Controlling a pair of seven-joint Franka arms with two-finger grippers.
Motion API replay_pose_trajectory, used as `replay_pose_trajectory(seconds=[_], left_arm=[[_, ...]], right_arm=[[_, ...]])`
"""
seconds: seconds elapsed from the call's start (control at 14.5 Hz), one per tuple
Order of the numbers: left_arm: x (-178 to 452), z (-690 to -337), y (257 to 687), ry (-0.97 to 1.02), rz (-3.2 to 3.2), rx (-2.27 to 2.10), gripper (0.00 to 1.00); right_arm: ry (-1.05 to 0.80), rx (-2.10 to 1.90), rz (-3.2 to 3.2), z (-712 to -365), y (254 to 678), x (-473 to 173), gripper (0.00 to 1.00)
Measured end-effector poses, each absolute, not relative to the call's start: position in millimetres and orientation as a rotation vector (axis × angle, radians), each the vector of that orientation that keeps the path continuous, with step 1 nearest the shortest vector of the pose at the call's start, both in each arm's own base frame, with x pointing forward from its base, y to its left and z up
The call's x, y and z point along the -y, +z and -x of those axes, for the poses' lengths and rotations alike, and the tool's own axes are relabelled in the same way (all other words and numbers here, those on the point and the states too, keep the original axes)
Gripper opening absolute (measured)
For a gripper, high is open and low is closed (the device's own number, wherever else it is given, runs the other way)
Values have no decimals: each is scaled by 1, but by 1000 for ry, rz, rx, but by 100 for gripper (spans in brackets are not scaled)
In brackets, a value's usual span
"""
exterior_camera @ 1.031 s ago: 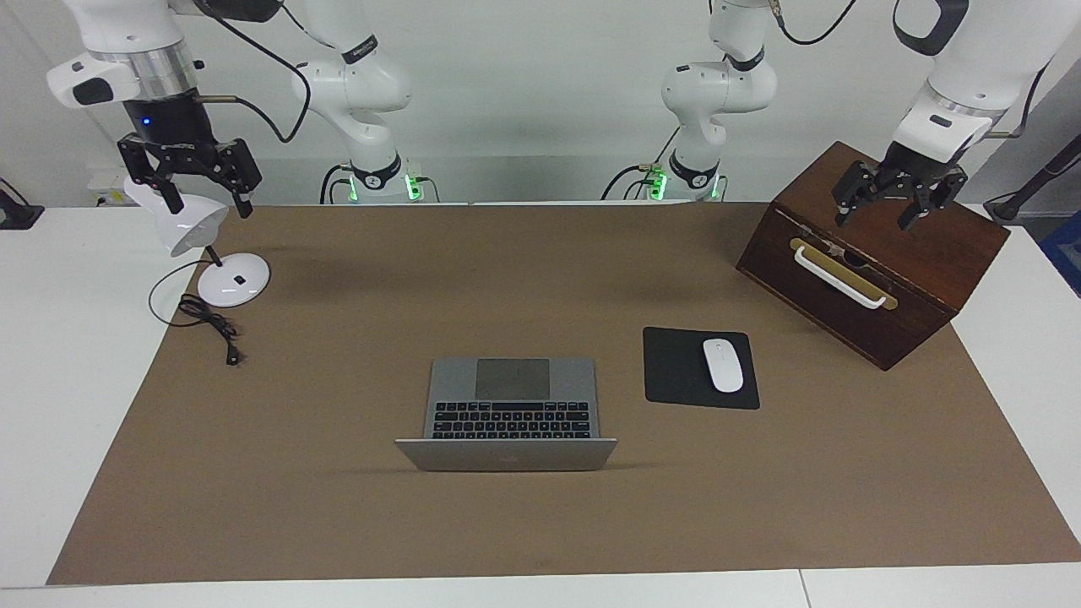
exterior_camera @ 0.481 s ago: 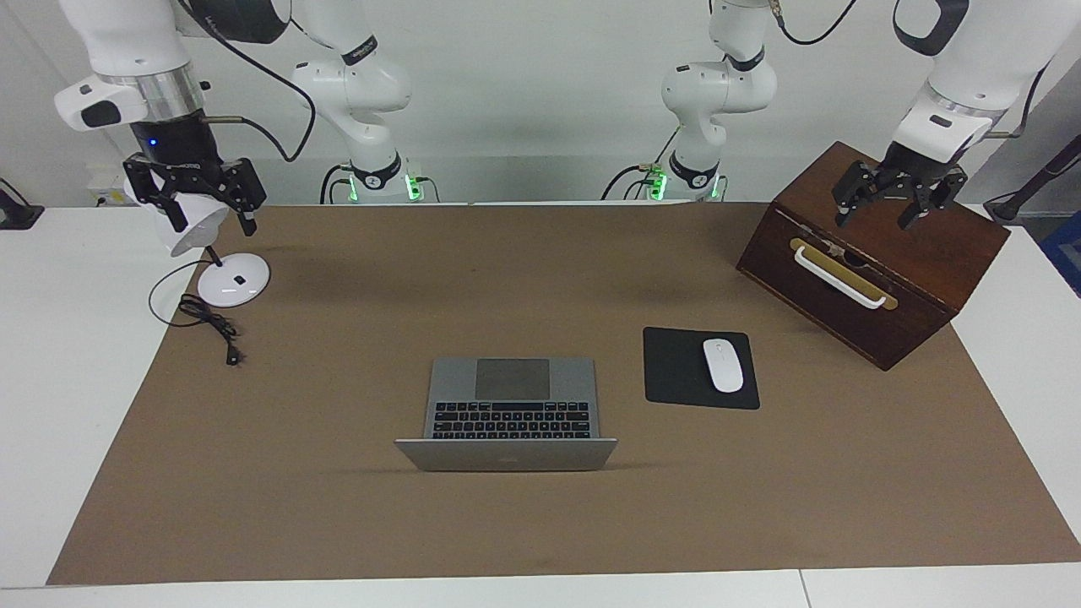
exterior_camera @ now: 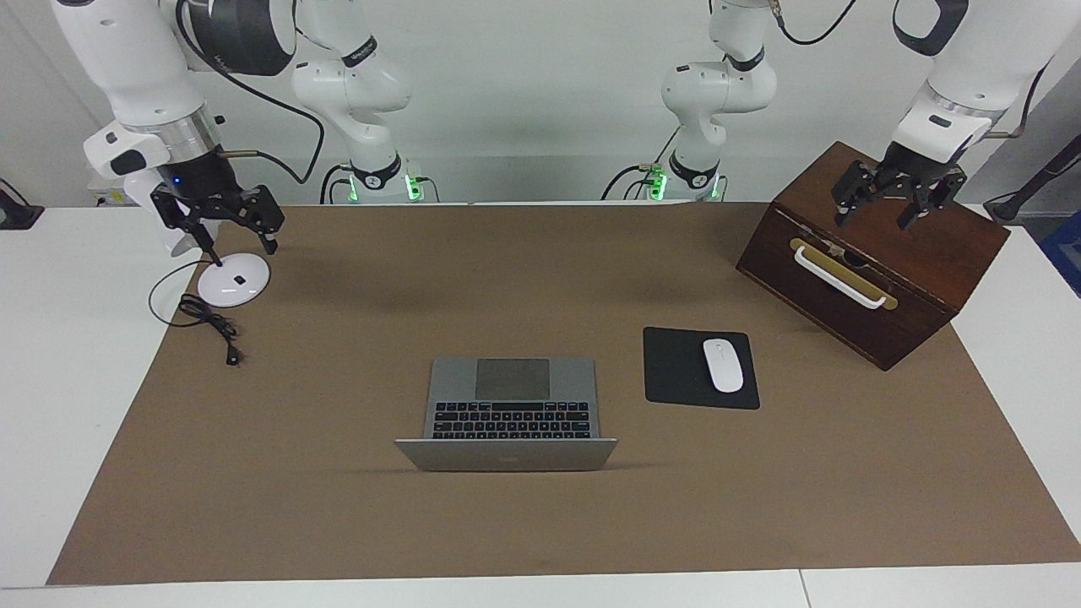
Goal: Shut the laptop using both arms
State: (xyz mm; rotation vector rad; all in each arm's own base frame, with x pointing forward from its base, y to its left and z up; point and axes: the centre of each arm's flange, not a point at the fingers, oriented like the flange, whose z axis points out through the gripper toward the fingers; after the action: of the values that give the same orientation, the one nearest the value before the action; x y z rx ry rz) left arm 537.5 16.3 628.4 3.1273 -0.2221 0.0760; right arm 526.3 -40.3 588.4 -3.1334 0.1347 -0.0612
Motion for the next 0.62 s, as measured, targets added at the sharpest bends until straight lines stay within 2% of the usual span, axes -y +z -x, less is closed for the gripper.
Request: replay_pose_trajectory(seconds=[0.14,0.21,0.34,0.62], left_arm=[[-16,-541,628,120,-3129,223,100],[-16,-542,626,136,-3129,222,92],[-16,-541,619,135,-3129,221,65],[-17,-539,618,147,-3128,221,22]], right_arm=[[-4,-134,3133,-521,587,40,100],[4,-134,3132,-520,588,40,100],[3,-134,3132,-519,588,40,100],[3,-134,3131,-520,588,40,100]])
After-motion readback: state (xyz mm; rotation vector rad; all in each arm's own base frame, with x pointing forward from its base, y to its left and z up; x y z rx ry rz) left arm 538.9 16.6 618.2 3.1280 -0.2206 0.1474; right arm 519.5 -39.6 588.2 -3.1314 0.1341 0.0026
